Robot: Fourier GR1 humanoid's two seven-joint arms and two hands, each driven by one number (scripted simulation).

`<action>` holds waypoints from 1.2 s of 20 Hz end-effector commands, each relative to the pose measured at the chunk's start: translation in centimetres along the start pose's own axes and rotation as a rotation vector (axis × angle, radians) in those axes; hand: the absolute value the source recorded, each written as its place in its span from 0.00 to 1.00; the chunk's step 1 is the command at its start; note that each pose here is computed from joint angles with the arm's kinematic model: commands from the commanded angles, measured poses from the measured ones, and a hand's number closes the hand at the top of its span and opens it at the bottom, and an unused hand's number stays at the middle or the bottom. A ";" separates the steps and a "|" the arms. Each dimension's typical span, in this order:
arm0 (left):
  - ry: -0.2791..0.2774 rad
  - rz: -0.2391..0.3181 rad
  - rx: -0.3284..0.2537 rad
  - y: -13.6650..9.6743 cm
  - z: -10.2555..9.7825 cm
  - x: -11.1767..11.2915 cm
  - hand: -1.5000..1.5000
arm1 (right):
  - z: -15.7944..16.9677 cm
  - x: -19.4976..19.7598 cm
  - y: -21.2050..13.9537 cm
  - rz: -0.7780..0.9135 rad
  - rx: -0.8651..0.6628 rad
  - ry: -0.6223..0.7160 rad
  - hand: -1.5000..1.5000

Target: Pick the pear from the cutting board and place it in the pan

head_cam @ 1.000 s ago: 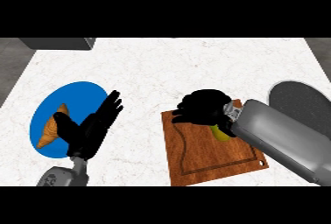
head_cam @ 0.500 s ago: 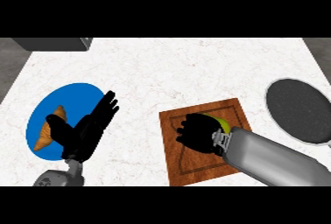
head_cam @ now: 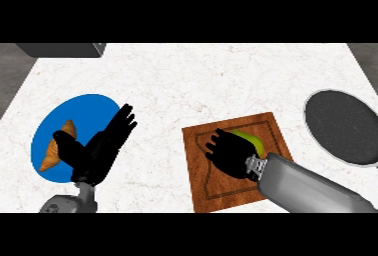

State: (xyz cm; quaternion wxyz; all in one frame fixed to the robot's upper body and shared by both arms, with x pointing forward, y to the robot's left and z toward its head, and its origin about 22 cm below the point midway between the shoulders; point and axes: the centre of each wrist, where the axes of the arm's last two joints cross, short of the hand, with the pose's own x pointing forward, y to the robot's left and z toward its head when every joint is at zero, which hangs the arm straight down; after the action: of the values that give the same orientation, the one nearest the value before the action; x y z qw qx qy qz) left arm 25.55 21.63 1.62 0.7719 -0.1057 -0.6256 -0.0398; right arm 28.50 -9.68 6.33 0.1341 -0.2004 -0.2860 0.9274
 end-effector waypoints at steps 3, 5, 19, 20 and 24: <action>-0.014 -0.025 -0.005 -0.7 0.7 -1.1 0.50 | -1.1 -1.5 1.7 0.075 -0.044 0.074 0.00; 0.002 0.001 -0.007 0.0 -0.7 -1.1 0.50 | -1.9 -0.9 1.5 0.057 -0.010 0.062 0.00; 0.006 -0.002 0.007 0.5 0.7 1.0 0.50 | -3.8 -2.8 3.3 0.047 -0.076 0.017 1.00; -0.016 -0.001 0.013 1.2 -0.8 0.9 0.50 | -3.7 -2.7 3.6 0.100 -0.126 -0.003 1.00; -0.002 -0.007 0.000 0.8 0.1 -0.7 0.50 | -3.4 -4.5 5.4 0.175 -0.173 -0.023 1.00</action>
State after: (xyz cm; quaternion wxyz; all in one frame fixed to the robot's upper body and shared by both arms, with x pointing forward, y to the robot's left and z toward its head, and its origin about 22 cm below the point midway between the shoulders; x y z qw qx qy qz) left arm 25.11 21.75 1.12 0.7707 -0.1060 -0.6269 -0.0429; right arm 32.73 -12.02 2.46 0.0655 -0.2308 -0.3338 0.9116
